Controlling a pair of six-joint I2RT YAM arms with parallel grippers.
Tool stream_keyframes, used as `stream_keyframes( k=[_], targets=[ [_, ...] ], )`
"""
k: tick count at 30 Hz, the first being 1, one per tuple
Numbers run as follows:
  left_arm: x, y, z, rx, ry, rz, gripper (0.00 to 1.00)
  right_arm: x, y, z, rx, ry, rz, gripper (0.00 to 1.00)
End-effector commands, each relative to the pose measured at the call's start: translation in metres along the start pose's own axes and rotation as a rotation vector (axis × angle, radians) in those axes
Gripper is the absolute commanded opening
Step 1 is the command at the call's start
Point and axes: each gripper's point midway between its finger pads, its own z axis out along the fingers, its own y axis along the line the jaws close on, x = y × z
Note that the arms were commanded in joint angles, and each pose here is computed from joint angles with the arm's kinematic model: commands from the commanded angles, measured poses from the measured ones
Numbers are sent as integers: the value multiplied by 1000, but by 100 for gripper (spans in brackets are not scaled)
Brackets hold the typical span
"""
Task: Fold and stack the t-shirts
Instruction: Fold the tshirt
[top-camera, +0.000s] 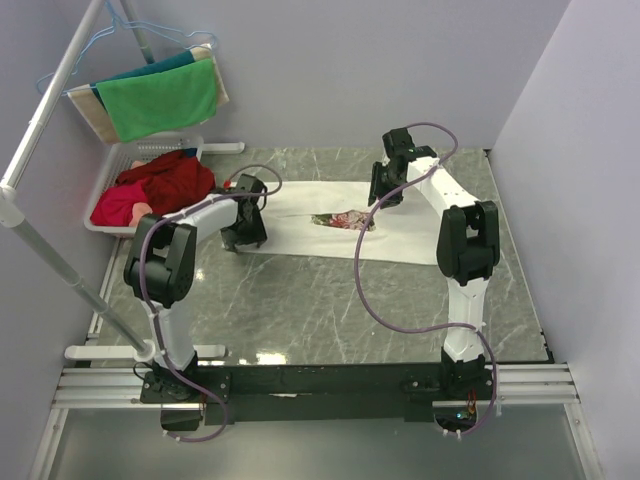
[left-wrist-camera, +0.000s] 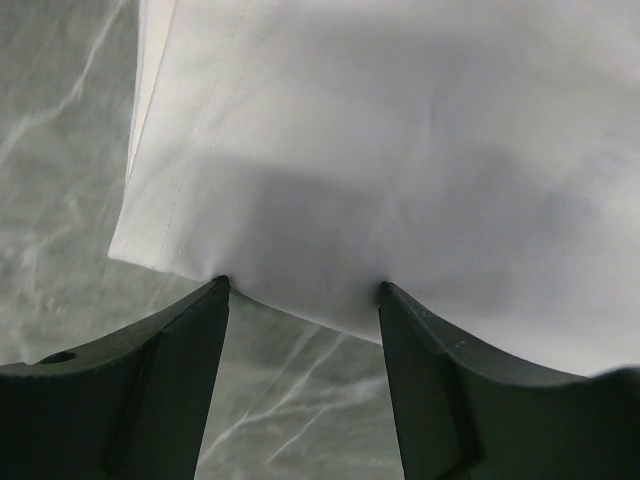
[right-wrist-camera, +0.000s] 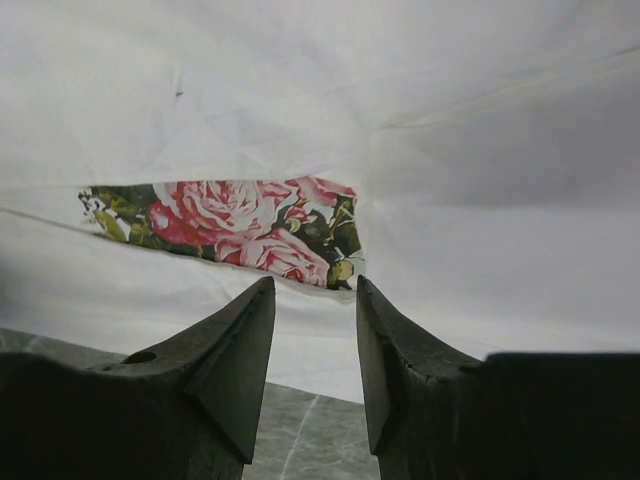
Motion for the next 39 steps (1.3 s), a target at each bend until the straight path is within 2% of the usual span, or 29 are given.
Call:
stream_keyframes(
  k=[1,8,13,16,19,23,26,27,35,39],
  targets=[
    [42,34,-22,-82,125,56,67,-25,5,-29,-12,-99,-1,45],
    [81,46,-55,-46,198,99,67,-11,-6,-23,35,-78,40,45],
    [125,43,-76,5,290,208,67,-13,-19,-22,94,-88,79,44],
    [144,41,-86,14,300,271,67,-18,-27,-23,130,-100,105,44],
    [138,40,-98,21,237,254,68,-26,-28,-29,138,-144,123,44],
    [97,31,-115,24,68,174,68,-28,-37,-33,192,-155,144,44],
    [75,20,-117,41,-5,98,70,-21,-54,-30,278,-135,174,47],
    [67,15,-115,53,-31,87,71,-15,-59,-27,299,-120,185,53],
    [26,-1,-63,58,-41,16,71,27,-86,-14,407,-16,231,64],
    [8,1,-39,48,-39,-17,71,39,-87,-5,399,21,243,64]
  ],
)
